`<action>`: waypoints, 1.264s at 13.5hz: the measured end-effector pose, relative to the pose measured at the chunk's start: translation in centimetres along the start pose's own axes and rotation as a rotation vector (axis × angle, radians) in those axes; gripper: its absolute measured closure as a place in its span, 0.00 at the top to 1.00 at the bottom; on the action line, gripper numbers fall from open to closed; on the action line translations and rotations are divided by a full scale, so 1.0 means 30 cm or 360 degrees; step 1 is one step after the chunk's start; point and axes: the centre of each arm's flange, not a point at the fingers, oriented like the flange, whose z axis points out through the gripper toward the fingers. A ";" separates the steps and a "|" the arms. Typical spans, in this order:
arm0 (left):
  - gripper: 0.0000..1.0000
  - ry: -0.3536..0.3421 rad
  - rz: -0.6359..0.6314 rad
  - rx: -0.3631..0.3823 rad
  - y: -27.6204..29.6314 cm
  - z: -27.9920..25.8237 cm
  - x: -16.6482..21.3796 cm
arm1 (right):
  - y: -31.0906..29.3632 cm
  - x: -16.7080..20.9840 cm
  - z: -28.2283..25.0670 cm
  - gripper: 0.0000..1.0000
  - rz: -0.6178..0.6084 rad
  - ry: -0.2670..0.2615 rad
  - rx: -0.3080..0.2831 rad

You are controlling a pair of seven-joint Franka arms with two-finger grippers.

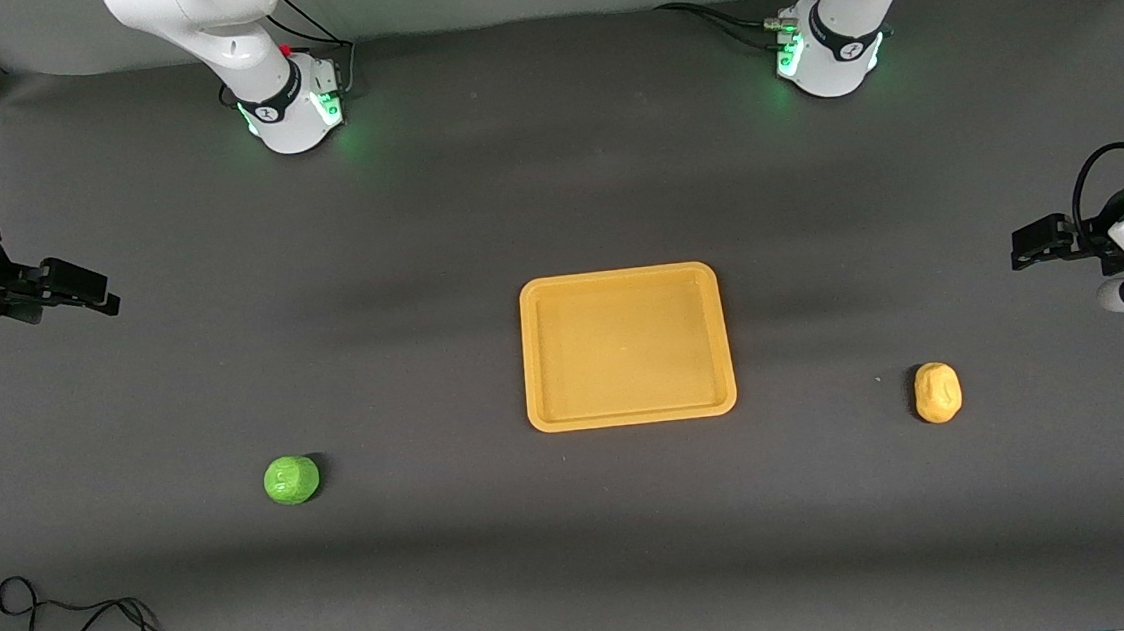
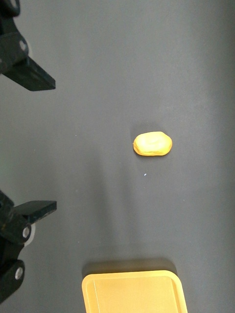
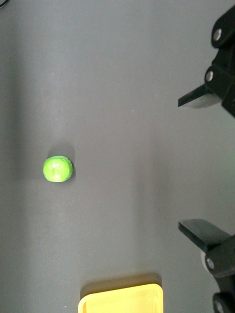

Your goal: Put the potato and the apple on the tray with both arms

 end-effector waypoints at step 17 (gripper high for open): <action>1.00 0.0070 -0.0001 -0.0011 0.003 -0.025 0.014 | -0.108 -0.014 0.016 1.00 -0.0129 -0.0045 -0.0160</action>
